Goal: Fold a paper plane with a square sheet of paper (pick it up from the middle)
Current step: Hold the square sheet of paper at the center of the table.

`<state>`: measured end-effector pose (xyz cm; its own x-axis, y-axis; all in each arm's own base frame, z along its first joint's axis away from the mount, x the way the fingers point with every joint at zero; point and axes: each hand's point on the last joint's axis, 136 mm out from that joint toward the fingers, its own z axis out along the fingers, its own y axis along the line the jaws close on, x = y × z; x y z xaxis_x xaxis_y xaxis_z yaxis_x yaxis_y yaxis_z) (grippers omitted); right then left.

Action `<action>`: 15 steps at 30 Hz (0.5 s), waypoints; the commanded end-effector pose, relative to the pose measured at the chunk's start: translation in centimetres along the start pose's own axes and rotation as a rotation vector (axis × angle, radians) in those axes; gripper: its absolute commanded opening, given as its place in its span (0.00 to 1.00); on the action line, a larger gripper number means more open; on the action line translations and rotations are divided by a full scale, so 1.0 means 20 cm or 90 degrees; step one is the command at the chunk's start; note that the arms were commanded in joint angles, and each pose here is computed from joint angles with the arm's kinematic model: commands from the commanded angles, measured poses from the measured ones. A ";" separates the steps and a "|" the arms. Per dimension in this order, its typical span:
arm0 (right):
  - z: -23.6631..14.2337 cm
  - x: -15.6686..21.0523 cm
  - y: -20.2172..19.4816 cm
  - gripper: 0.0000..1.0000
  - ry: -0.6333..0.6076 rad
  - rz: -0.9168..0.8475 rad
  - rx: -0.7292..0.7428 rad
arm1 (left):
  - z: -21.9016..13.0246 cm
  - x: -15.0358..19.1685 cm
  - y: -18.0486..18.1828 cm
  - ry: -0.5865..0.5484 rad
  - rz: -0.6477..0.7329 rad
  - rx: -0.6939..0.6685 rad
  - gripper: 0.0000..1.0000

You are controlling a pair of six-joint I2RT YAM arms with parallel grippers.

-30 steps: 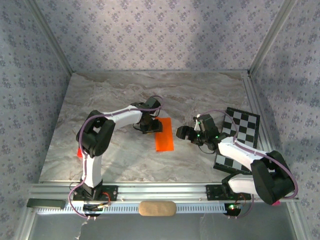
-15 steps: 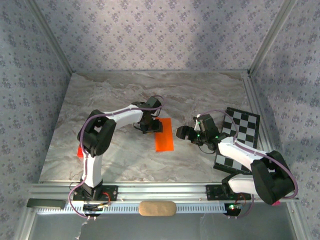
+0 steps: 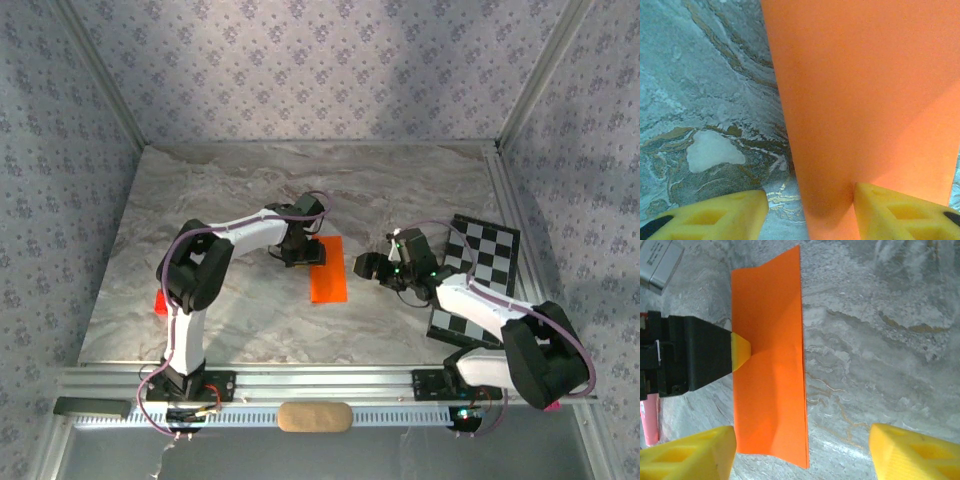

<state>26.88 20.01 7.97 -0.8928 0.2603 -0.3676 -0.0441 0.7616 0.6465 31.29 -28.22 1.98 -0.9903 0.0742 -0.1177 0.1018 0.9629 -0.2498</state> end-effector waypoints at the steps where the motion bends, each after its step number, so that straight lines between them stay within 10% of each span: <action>1: 0.03 0.00 0.04 0.57 0.023 -0.007 -0.024 | 0.22 0.03 0.13 0.015 -0.009 -0.057 0.53; 15: 0.06 0.02 0.05 0.55 0.045 -0.012 -0.019 | 0.23 0.03 0.12 0.017 -0.017 -0.049 0.53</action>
<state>26.86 20.76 6.81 -0.9182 0.2349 -0.3189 -0.0325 0.7578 0.6517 31.31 -28.23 1.95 -0.9928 0.0454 -0.1110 0.0725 0.9647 -0.2533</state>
